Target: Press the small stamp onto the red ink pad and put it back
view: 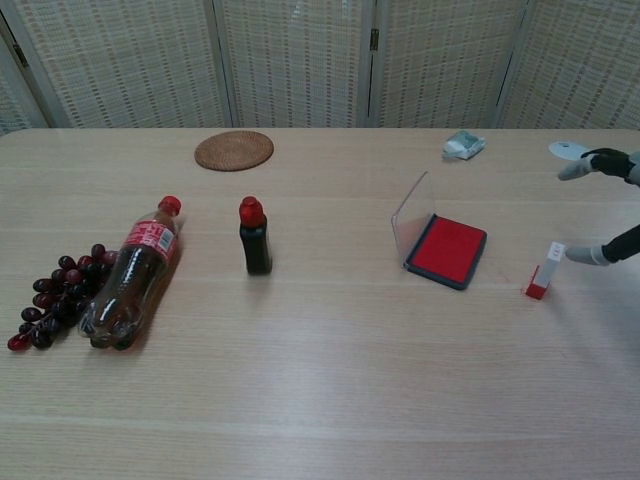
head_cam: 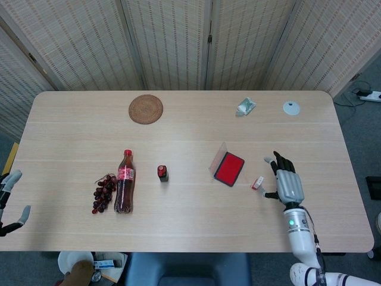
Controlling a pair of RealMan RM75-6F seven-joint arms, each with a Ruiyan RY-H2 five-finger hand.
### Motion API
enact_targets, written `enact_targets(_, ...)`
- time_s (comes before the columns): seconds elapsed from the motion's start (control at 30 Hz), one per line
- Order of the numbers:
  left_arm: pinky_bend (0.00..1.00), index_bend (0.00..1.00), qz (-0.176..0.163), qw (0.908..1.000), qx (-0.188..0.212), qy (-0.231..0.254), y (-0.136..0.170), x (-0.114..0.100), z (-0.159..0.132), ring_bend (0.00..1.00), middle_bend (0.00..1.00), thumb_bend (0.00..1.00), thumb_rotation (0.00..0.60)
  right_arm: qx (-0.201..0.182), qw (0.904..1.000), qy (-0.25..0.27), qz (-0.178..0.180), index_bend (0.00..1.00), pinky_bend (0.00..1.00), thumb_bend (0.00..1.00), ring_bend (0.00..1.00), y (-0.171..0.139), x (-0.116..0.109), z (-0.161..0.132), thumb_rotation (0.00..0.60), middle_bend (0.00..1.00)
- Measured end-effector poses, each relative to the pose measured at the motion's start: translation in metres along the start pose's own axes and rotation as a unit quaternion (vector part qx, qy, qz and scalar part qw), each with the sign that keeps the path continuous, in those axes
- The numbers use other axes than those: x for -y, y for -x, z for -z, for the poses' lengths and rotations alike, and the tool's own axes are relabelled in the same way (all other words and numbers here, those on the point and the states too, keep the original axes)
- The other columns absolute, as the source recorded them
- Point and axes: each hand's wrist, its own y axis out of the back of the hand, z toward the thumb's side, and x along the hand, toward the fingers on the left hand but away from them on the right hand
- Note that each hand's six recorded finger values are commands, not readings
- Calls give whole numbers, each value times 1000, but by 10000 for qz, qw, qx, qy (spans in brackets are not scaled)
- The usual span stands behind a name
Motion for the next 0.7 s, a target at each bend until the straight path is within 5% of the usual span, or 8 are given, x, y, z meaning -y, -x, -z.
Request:
enact_targets(0.2,0,0,72,9998,-84,-175,-2,5,0,0,0,428,600,-379,9982,-442,119,147,0,173,0,-43,-28,21,600,0)
enact_targets(0.43,0,0,220,9983,-188,-506,-6,17,-3,0,0,427,600,-495,9944,-457,817,147,0,173,0,-87,-58,68,600,0)
enact_targets(0.7,0,0,465,9958,-217,-758,-10,33,-11,0,0,427,600,-524,9868,-1085,1087,127,0,172,0,-109,-63,94,600,0)
